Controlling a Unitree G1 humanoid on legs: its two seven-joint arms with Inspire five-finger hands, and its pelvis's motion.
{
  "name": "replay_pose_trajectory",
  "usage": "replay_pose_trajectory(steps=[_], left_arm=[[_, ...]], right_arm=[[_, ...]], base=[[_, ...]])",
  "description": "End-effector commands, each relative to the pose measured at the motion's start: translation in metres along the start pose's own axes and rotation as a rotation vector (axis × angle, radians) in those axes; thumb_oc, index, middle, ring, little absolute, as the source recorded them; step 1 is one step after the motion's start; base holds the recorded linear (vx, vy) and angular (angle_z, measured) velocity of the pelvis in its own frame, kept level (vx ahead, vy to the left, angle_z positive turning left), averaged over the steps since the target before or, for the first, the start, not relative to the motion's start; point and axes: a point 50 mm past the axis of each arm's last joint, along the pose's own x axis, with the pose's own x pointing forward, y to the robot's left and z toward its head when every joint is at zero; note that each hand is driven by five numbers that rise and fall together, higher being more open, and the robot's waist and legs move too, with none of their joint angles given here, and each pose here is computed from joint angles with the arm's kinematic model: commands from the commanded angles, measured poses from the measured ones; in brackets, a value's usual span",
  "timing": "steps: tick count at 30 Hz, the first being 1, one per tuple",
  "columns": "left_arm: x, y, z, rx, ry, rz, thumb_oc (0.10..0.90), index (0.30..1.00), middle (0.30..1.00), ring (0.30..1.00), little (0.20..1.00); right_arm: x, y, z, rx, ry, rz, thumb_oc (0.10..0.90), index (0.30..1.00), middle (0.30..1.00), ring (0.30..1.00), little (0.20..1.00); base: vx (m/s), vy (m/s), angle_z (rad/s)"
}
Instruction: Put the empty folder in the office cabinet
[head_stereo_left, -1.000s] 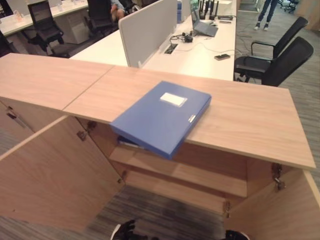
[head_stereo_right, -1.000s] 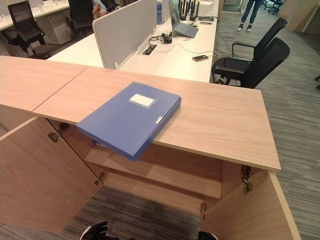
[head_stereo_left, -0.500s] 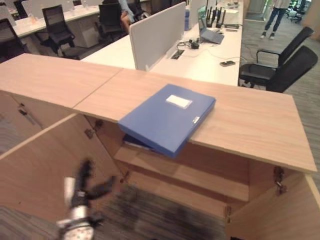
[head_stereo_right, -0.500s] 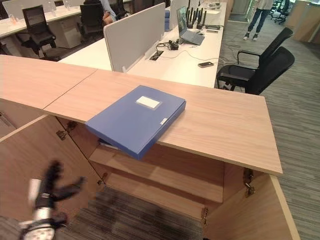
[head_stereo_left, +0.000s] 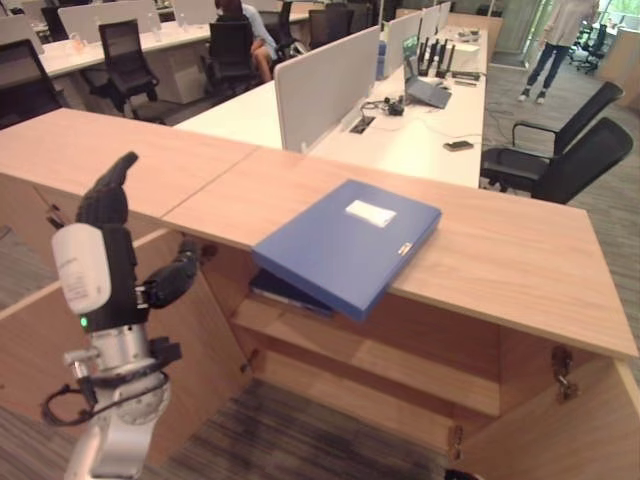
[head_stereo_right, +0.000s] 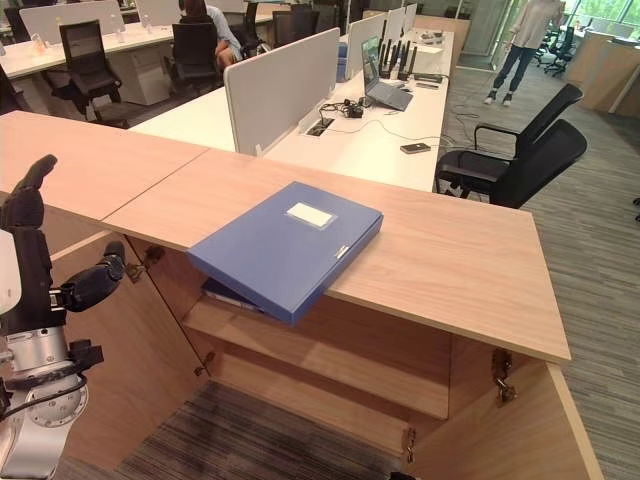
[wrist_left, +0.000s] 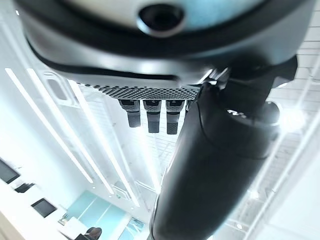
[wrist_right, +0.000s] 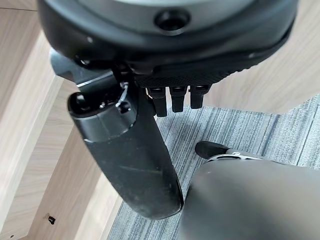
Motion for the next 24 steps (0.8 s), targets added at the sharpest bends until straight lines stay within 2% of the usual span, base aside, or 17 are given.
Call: replay_pose_trajectory(steps=[1,8,24], left_arm=[[0.035,0.017,0.038,0.007,-0.297,0.049,0.8,0.9,0.9,0.9,0.9],[0.045,0.015,0.064,0.048,-0.525,-0.137,0.8,0.9,0.9,0.9,0.9],[0.038,0.031,0.067,0.029,-0.541,-0.191,0.8,0.9,0.9,0.9,0.9]], right_arm=[[0.002,0.005,0.019,-0.053,-0.054,0.011,0.8,0.9,0.9,0.9,0.9],[0.003,0.004,0.021,-0.063,-0.06,0.035,0.8,0.9,0.9,0.9,0.9],[0.001,0.002,0.008,-0.061,-0.024,0.048,0.8,0.9,0.9,0.9,0.9]], base=[[0.0,0.005,-0.03],[0.01,0.008,-0.06],[0.0,0.004,-0.02]])
